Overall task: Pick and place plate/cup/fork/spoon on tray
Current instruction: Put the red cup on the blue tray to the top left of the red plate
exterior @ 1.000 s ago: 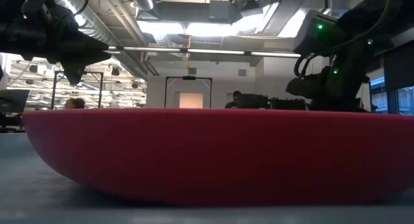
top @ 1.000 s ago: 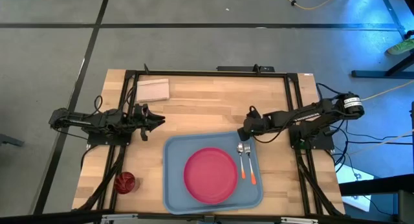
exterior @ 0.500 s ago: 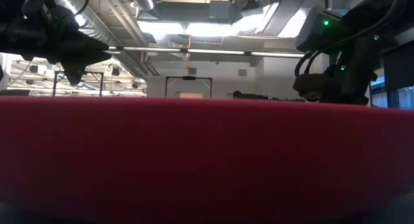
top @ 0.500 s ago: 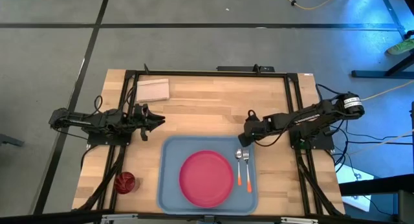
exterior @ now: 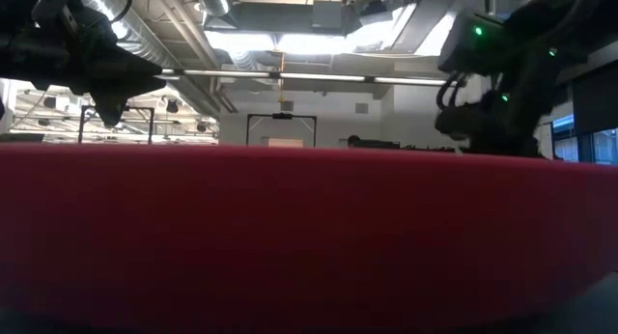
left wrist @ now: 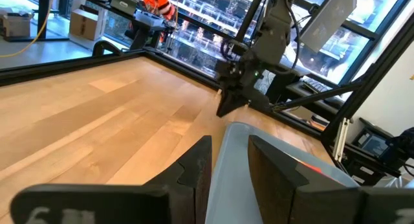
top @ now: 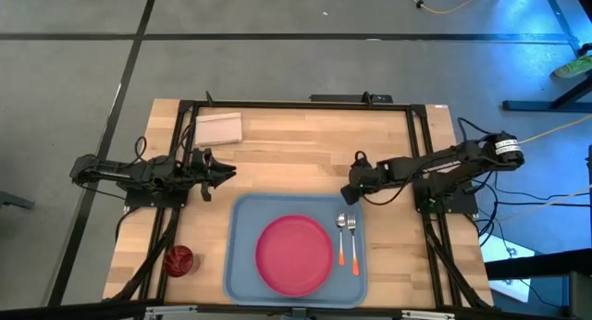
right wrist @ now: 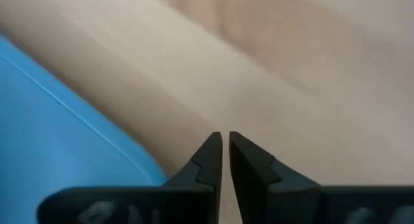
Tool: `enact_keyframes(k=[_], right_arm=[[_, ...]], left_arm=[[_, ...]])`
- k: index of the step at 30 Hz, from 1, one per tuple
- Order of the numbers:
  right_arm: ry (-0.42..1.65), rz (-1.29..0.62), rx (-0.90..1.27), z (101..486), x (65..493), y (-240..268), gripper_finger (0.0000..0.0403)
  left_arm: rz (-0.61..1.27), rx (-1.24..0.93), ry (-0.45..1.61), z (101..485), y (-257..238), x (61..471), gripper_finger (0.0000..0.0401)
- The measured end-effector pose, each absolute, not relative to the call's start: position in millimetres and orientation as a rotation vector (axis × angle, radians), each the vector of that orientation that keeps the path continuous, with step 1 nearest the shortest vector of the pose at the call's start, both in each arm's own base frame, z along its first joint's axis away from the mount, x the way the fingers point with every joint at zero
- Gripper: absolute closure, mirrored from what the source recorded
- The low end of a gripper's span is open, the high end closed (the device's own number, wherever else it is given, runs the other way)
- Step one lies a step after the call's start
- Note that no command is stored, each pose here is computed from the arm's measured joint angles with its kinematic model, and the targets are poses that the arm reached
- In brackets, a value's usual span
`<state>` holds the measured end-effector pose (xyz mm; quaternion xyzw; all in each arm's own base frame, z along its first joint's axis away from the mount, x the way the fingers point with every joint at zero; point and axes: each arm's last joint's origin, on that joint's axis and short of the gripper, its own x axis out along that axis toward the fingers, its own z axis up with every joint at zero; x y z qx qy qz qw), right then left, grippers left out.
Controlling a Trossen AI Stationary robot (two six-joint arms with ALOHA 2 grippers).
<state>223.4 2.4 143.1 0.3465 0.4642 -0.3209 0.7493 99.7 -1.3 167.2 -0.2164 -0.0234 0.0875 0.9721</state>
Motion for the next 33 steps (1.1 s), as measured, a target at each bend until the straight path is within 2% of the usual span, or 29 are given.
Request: enact_keyframes(k=[7,16,20,23,26,29,33], right_arm=[[0.908,-0.569,0.643,183,239,0,0.0368],[0.882,-0.312,0.713,213,254,17,0.0368],[0.868,0.078,0.407,219,258,38,0.0368],[0.812,0.195,0.275,225,258,49,0.0368],[0.800,0.219,0.198,219,249,51,0.0368],[0.784,0.226,0.224,205,232,50,0.0368],[0.624,0.252,0.278,186,205,46,0.0368]], left_arm=[[0.177,-0.436,-0.047,167,-1,100,0.0307],[0.181,-0.437,-0.049,167,-1,100,0.0307],[0.178,-0.437,-0.048,167,-1,100,0.0307],[0.172,-0.438,-0.047,167,-1,100,0.0307],[0.172,-0.438,-0.046,167,-1,100,0.0307],[0.167,-0.438,-0.045,167,-1,100,0.0307],[0.166,-0.438,-0.044,167,-2,100,0.0307]])
